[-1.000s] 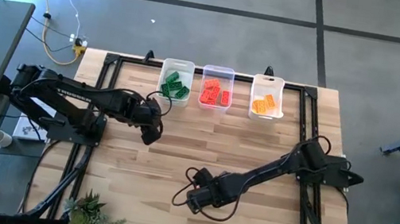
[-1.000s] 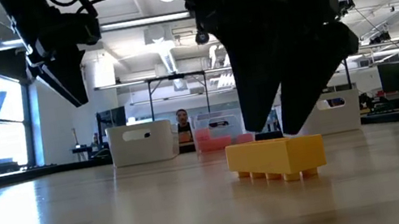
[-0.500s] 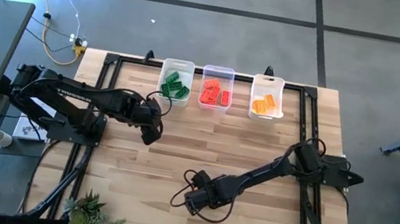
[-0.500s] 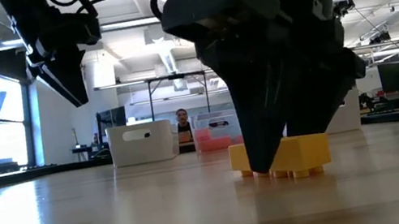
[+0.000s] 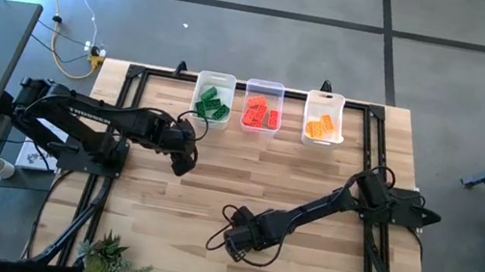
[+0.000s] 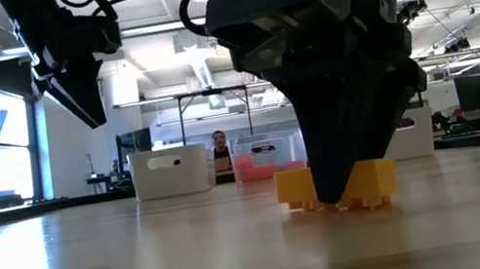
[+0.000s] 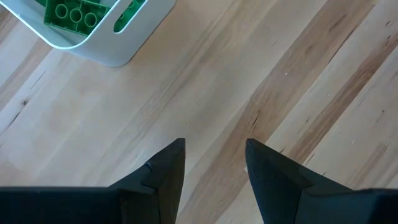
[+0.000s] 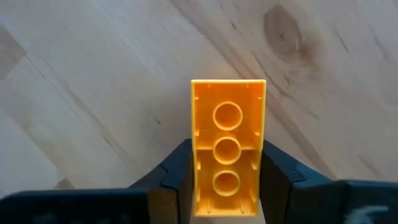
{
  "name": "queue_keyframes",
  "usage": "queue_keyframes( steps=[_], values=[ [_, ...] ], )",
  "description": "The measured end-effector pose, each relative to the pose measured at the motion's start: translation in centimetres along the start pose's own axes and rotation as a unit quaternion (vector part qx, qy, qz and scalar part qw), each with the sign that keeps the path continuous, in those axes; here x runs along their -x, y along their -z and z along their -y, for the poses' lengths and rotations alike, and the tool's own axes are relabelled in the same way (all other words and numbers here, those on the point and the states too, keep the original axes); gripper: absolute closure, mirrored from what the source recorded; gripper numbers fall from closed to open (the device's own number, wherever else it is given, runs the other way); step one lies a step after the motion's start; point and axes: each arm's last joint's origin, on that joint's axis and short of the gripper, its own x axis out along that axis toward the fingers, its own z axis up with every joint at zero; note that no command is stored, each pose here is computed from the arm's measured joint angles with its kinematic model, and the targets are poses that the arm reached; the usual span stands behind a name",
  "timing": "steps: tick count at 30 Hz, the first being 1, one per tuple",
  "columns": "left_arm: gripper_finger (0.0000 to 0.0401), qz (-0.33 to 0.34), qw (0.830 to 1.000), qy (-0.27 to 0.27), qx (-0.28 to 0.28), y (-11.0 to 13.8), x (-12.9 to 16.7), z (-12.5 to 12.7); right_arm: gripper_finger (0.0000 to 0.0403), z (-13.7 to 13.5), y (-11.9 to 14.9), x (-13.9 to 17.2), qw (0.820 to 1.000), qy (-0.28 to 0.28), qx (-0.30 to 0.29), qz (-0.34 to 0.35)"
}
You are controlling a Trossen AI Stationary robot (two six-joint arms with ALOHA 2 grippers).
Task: Sort & place blocks by color
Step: Put the yellow game piece into the right white bin
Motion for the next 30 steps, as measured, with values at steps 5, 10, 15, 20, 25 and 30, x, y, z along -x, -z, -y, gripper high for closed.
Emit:
queue_keyframes(
  steps=[5,10,15,20,25,30],
  values=[
    [0.0245,0.000,1.000,0.000,0.000,0.0,0.0,0.0,0.0296,0.5,-0.7,0.0,0.999,0.015,0.025,0.019],
    [0.0245,-0.001,1.000,0.001,0.000,0.0,0.0,0.0,0.0296,1.7,-1.9,1.4,0.997,0.049,0.035,0.049],
    [0.0245,-0.012,1.000,0.016,-0.006,0.0,0.0,0.0,0.0296,3.8,-3.5,4.7,0.991,0.097,0.041,0.081],
    [0.0245,-0.010,1.000,0.022,-0.019,0.0,0.0,0.1,0.0296,6.8,-5.5,8.1,0.981,0.156,0.029,0.109],
    [0.0245,-0.010,0.999,0.043,-0.030,-0.2,0.0,0.3,0.0296,10.3,-7.5,10.7,0.969,0.216,0.008,0.117],
    [0.0245,-0.016,0.995,0.080,-0.058,-0.3,0.0,0.6,0.0296,14.2,-9.4,12.1,0.953,0.285,-0.018,0.102]
  ],
)
